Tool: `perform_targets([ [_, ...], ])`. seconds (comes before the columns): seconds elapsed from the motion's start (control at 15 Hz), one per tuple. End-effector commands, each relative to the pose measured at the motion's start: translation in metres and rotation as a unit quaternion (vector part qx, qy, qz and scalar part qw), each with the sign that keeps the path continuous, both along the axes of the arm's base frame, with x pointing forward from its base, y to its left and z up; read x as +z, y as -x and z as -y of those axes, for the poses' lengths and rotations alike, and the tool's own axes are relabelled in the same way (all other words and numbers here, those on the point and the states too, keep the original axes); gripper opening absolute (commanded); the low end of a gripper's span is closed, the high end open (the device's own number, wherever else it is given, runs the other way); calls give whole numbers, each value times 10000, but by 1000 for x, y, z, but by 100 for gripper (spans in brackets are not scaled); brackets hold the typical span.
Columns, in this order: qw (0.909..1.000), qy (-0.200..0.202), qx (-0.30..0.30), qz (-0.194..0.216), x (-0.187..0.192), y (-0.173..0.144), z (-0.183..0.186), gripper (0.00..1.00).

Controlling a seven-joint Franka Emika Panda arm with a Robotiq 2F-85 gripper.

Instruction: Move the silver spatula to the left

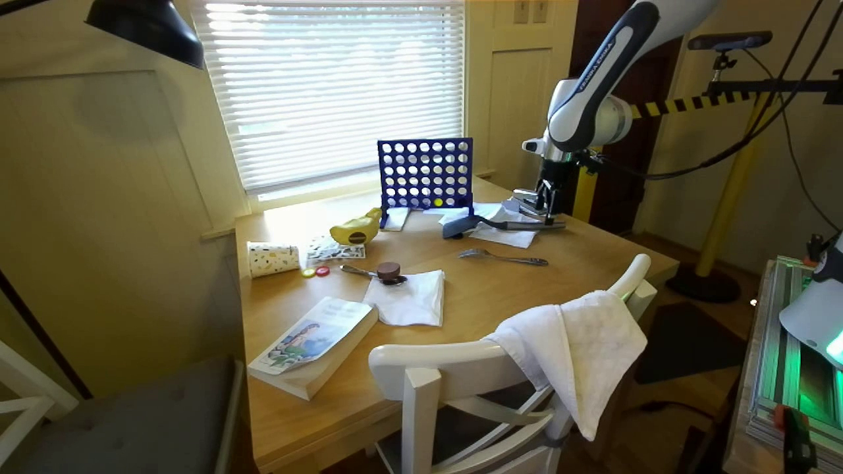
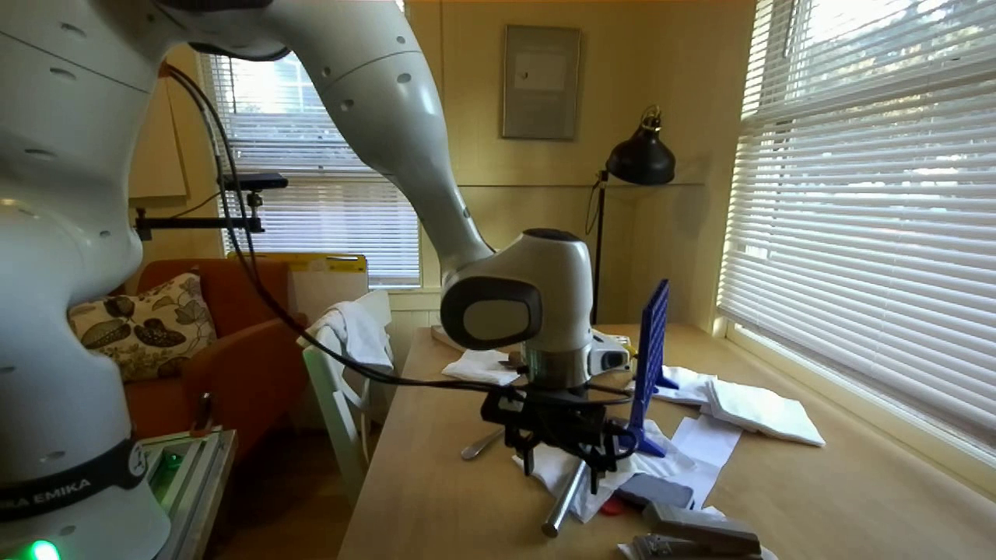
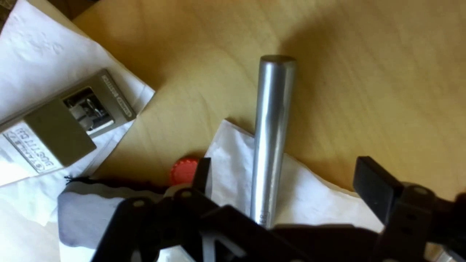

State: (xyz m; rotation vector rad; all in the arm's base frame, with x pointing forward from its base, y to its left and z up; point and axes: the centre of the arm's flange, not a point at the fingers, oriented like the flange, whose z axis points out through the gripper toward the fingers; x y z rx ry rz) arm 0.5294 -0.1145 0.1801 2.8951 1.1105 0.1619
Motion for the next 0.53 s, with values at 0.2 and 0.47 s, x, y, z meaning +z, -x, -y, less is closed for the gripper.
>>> perform_targets([
  [0.2,9994,-2,-312,-114,-16,7,3,97],
  [0.47,9988,-49,-431,-244,-31,13,12,95],
])
